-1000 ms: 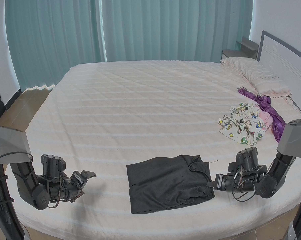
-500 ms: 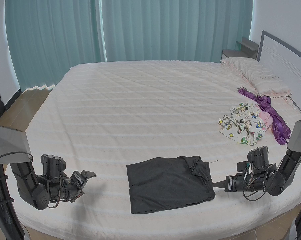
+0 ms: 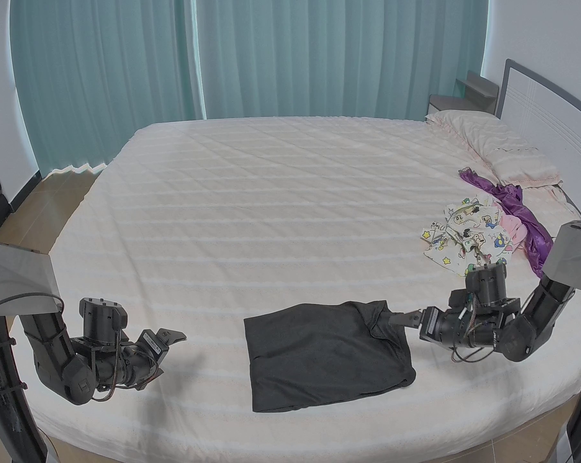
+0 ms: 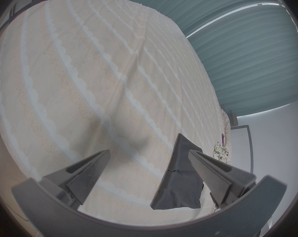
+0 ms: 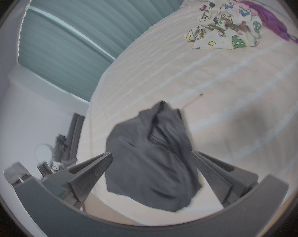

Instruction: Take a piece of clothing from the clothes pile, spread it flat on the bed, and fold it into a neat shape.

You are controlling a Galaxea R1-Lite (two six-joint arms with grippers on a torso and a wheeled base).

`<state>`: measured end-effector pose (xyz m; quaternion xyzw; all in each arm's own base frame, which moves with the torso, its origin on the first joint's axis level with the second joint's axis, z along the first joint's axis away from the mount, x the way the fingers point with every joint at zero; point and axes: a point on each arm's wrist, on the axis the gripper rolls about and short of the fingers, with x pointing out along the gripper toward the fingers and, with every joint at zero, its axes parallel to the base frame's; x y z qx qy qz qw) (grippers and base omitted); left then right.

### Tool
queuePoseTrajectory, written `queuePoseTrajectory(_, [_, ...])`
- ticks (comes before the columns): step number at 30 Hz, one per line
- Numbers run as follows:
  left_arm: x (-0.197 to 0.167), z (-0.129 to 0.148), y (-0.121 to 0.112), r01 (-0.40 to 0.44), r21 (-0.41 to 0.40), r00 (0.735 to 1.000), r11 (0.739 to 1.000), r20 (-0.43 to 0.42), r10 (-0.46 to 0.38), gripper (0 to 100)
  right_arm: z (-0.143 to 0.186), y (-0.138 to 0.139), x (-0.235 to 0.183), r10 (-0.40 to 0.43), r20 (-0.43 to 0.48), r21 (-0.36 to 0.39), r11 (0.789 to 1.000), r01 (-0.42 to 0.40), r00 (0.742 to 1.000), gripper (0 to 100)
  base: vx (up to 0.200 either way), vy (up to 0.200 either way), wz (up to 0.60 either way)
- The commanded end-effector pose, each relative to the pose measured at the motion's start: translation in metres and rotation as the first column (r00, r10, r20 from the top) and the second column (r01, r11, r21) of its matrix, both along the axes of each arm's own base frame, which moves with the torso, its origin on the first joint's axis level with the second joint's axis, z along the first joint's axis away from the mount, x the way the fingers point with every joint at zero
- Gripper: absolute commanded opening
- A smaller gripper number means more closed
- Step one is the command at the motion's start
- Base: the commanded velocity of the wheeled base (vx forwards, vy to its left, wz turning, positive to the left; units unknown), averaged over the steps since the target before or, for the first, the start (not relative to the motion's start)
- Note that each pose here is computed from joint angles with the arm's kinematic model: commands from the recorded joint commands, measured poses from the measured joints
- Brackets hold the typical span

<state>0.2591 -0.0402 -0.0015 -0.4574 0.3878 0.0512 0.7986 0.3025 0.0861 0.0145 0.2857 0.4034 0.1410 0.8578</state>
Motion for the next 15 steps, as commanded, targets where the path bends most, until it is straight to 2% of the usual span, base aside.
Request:
queuePoseTrajectory(1, [0.000, 0.000, 0.000, -0.003, 0.002, 1.000, 1.000, 0.001, 0.003, 100, -0.004, 0.038, 0.032, 0.004, -0.003, 0.086, 0.996, -0.004, 1.000, 100, 0.000, 0.000, 0.00])
queuePoseTrajectory(4, [0.000, -0.001, 0.000, -0.010, 0.010, 1.000, 1.000, -0.001, 0.010, 100, -0.027, 0.052, 0.062, -0.040, 0.001, 0.037, 0.998, 0.040, 0.999, 100, 0.000, 0.000, 0.00])
queuePoseTrajectory(7, [0.000, -0.001, 0.000, -0.010, 0.009, 1.000, 1.000, 0.001, 0.010, 100, -0.041, 0.064, 0.072, -0.056, -0.022, -0.005, 0.998, 0.056, 0.998, 100, 0.000, 0.000, 0.00])
queuePoseTrajectory(15, [0.001, -0.002, 0.000, -0.011, 0.010, 1.000, 1.000, 0.004, 0.011, 100, -0.041, 0.066, 0.073, -0.056, -0.040, -0.002, 0.998, 0.056, 0.998, 100, 0.000, 0.000, 0.00])
